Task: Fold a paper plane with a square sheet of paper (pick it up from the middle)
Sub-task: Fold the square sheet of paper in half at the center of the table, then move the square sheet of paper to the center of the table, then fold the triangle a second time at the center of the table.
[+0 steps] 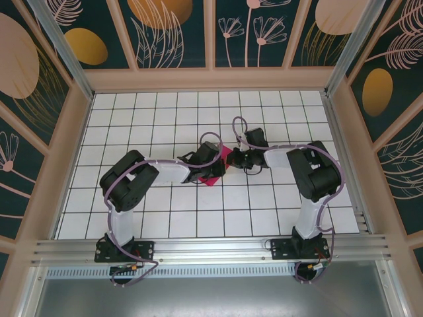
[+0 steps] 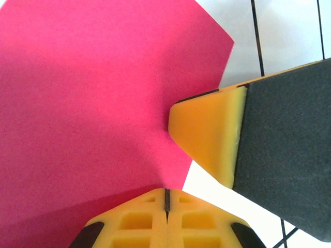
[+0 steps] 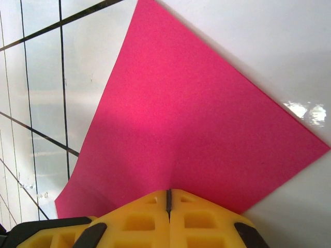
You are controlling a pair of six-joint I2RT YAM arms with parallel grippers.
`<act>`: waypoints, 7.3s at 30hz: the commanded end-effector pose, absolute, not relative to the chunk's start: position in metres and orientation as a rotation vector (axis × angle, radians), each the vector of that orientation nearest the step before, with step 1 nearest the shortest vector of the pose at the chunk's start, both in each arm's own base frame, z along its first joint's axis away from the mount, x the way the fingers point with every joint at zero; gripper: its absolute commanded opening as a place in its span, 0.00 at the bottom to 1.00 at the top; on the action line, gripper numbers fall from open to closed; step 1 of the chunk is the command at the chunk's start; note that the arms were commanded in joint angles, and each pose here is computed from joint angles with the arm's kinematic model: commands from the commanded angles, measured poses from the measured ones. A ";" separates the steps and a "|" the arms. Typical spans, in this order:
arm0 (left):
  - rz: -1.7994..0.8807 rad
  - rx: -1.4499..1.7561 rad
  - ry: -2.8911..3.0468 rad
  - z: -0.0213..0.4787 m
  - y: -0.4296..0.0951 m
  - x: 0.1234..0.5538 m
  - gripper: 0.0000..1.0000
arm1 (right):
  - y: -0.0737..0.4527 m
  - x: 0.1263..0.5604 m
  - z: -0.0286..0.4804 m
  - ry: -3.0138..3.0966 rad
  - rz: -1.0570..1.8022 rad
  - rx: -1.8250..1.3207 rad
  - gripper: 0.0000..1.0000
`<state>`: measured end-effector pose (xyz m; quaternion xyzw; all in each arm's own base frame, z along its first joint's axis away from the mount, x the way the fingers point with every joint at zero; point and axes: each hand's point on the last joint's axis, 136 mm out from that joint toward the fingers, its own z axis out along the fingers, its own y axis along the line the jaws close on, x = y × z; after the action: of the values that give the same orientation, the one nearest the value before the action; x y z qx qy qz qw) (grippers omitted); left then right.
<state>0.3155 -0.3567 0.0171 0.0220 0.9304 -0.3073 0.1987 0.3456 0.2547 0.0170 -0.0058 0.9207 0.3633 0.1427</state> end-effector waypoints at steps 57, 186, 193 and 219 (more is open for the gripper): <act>-0.771 0.479 2.791 -0.009 -0.288 0.214 0.00 | 0.223 0.334 -0.034 2.842 0.821 0.074 0.00; -1.125 -0.119 2.712 0.066 -0.325 0.259 0.58 | 0.209 0.348 -0.041 2.858 0.598 0.347 0.31; -1.312 -0.003 2.577 0.094 -0.349 0.267 0.63 | 0.212 0.346 -0.041 2.865 0.626 0.343 0.30; -1.227 -0.092 2.524 0.057 -0.354 0.297 0.57 | 0.235 0.332 0.070 2.568 1.101 0.067 0.35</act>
<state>0.2942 -0.3537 0.0633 -0.0270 0.8855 -0.4351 0.1607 0.3377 0.2297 0.0470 0.0547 0.9228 0.3504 0.1504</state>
